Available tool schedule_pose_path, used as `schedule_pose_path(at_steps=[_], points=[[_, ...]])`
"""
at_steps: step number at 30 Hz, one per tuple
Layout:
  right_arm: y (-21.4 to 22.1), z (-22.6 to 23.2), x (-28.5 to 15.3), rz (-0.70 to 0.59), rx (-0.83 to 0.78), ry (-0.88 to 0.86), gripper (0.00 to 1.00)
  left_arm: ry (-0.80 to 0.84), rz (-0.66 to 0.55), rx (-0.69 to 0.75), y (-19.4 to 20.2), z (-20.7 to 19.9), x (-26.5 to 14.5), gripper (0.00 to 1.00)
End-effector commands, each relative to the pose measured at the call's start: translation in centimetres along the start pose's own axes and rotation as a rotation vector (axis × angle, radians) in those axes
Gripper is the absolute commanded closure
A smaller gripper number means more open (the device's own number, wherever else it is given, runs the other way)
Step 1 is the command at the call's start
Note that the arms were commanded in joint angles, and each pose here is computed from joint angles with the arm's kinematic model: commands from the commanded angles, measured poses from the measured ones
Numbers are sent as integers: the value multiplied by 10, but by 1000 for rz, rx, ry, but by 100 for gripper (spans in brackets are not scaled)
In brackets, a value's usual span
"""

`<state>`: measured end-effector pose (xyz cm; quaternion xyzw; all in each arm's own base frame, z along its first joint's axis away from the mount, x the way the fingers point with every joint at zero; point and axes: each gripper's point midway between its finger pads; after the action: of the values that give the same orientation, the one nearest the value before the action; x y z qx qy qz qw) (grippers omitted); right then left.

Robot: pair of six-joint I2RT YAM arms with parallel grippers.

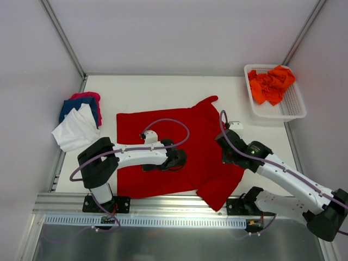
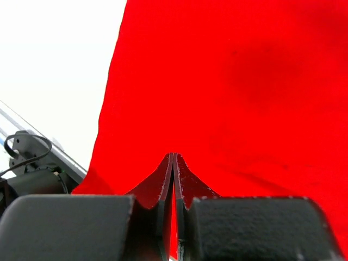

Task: Fold and stack the t-shirts
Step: Flatten the tshirt out

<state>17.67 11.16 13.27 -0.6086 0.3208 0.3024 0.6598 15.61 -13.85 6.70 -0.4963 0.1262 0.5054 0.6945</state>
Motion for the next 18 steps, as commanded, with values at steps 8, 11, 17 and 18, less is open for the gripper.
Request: schedule_pose_path(at_steps=[8,11,17,18], points=[[-83,52,41,-35,-39,-121,95,84,-139,-175,-110,12,-19,83],[-119,61,63,-29,5,-174,89,295,-131,-244,-136,-5,-13,61],[-196,66,108,-42,17,-175,31,529,-264,-294,-192,-7,-17,1],[-205,64,117,-38,5,-183,25,541,-266,-262,-195,-8,-17,1]])
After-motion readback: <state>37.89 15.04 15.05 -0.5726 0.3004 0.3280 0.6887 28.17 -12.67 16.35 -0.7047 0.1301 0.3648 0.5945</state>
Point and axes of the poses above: each gripper's point midway between its finger pads, its own x axis out along the fingers, its own z axis along the line the jaws close on, y = z × x, and after that the axes turned 6 degrees about x, right-handed
